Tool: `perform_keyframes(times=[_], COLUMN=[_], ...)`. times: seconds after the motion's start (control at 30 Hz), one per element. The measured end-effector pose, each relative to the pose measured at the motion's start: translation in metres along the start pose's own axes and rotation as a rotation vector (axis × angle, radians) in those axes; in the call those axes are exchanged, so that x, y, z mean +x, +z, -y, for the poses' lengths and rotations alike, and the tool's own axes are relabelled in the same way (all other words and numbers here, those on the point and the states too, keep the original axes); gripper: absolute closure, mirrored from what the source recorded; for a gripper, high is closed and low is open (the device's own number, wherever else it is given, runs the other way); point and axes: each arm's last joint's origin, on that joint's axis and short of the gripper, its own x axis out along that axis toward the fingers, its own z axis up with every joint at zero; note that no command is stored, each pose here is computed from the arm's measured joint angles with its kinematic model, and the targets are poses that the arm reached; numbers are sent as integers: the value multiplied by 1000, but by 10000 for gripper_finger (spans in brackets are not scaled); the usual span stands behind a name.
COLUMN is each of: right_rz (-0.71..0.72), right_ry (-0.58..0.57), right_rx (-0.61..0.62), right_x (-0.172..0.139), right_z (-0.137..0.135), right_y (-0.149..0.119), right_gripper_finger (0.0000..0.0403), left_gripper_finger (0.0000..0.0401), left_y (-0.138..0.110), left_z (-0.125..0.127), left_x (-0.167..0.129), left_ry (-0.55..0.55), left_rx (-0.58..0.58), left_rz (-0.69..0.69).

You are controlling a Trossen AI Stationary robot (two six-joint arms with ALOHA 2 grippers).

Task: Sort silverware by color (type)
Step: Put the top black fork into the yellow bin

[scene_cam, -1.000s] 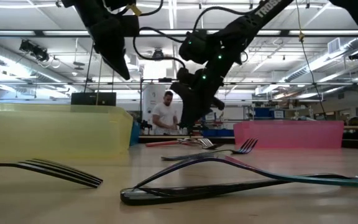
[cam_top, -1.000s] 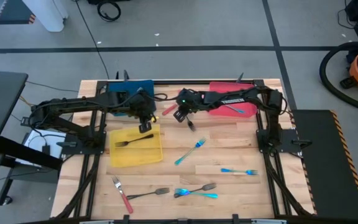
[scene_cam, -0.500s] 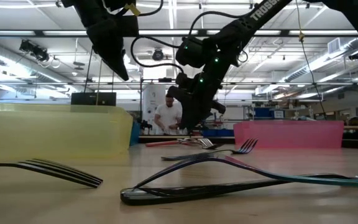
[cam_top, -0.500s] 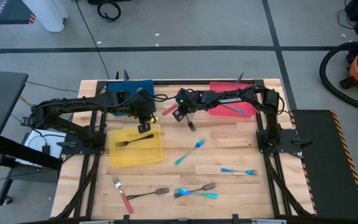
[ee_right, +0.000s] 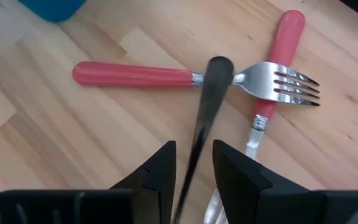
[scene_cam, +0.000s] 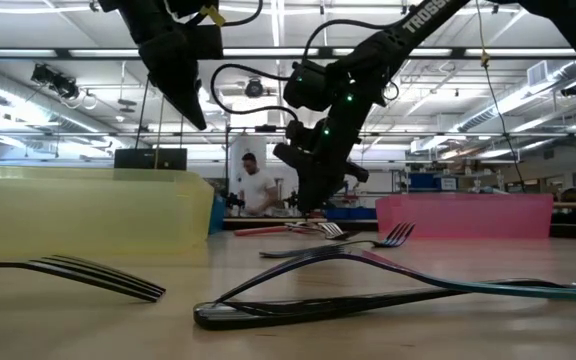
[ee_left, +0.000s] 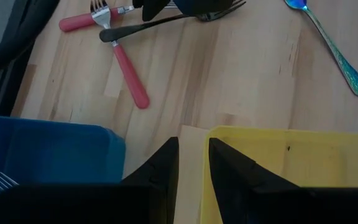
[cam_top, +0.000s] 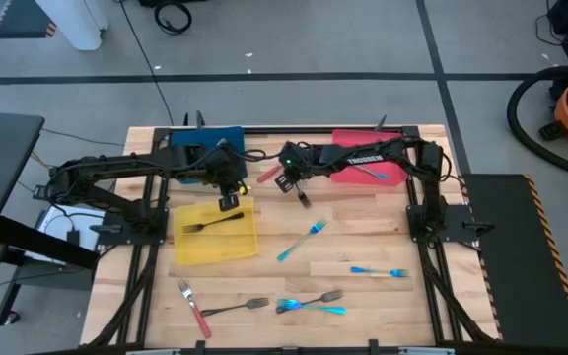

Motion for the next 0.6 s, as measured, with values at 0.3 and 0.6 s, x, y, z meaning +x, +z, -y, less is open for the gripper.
perform_keyframes(times=[0.3,0.6], right_rz=[-6,-8], right_ry=[-41,-26], right_rx=[-19,-4], right_x=[15,17], right_z=[-4,0], right_y=[-8,-5], right_gripper_finger=[290,292], left_gripper_finger=[312,312], left_y=[-1,-1], left_z=[0,0], left_x=[0,0], left_ry=[-1,-1], left_rx=[0,1], left_rz=[-7,-8])
